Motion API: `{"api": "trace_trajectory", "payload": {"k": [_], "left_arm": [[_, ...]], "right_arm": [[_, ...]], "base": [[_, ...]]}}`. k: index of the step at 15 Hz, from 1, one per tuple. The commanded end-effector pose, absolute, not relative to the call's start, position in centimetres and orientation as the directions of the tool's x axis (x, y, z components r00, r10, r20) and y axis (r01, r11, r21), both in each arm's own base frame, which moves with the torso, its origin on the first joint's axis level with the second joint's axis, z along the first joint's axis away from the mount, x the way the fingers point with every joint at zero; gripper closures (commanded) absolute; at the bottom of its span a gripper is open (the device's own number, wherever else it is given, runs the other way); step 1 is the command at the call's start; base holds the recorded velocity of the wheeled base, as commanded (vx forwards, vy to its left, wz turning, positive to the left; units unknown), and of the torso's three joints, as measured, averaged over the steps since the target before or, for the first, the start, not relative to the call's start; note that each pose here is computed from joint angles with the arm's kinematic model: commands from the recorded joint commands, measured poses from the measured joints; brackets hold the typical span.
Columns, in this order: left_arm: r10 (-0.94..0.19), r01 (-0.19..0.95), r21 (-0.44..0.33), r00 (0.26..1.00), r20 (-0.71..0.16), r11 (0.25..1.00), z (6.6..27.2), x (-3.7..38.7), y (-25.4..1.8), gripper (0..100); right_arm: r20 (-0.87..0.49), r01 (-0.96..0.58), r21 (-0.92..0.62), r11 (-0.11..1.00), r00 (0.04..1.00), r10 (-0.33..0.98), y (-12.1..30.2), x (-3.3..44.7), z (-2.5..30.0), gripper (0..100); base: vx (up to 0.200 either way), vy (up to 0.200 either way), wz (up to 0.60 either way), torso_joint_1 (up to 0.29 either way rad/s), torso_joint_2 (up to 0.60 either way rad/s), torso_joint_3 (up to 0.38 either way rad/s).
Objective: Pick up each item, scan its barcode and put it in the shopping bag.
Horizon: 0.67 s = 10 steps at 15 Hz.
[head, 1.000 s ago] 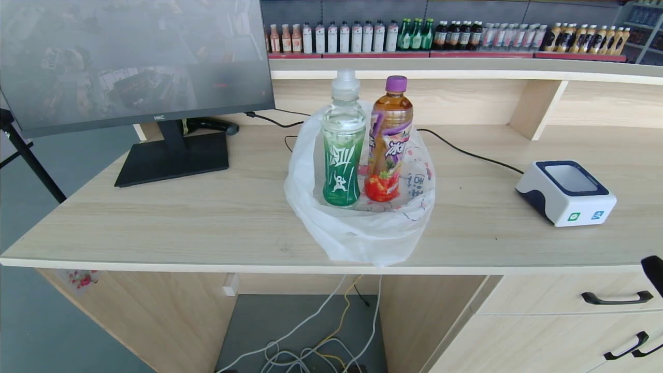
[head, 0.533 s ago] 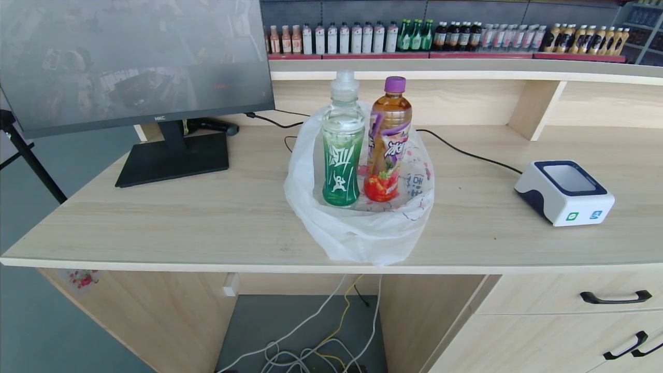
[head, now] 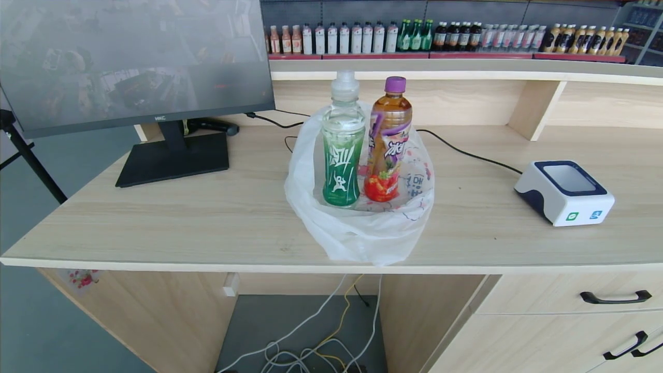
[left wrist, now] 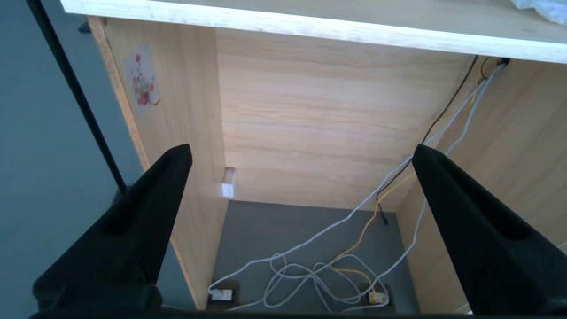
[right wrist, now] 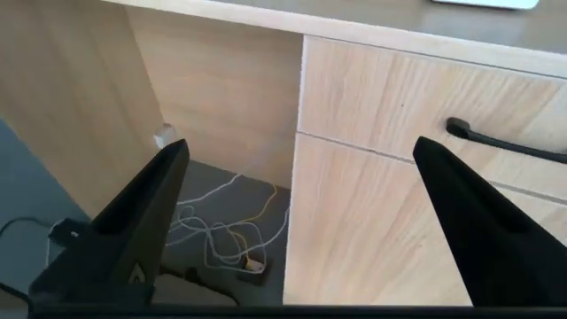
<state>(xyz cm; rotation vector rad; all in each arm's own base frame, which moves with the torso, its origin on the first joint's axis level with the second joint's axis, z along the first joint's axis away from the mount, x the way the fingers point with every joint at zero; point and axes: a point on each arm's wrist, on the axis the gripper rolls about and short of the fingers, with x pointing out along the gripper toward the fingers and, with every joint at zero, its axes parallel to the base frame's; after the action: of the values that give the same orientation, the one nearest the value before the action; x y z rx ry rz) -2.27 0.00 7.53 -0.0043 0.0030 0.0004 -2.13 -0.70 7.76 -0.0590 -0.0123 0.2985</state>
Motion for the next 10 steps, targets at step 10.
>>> {"api": "trace_trajectory", "payload": {"k": [10], "left_arm": [[0.002, -0.002, -0.008, 1.0, -0.003, 1.0, 7.5, -2.3, 0.0, 0]], "right_arm": [[0.005, 0.022, -0.061, 0.998, 1.0, -0.021, 0.0, -2.3, 7.6, 0]], "base": [[0.0, 0.0, 0.0, 0.0, 0.0, 0.0]]}}
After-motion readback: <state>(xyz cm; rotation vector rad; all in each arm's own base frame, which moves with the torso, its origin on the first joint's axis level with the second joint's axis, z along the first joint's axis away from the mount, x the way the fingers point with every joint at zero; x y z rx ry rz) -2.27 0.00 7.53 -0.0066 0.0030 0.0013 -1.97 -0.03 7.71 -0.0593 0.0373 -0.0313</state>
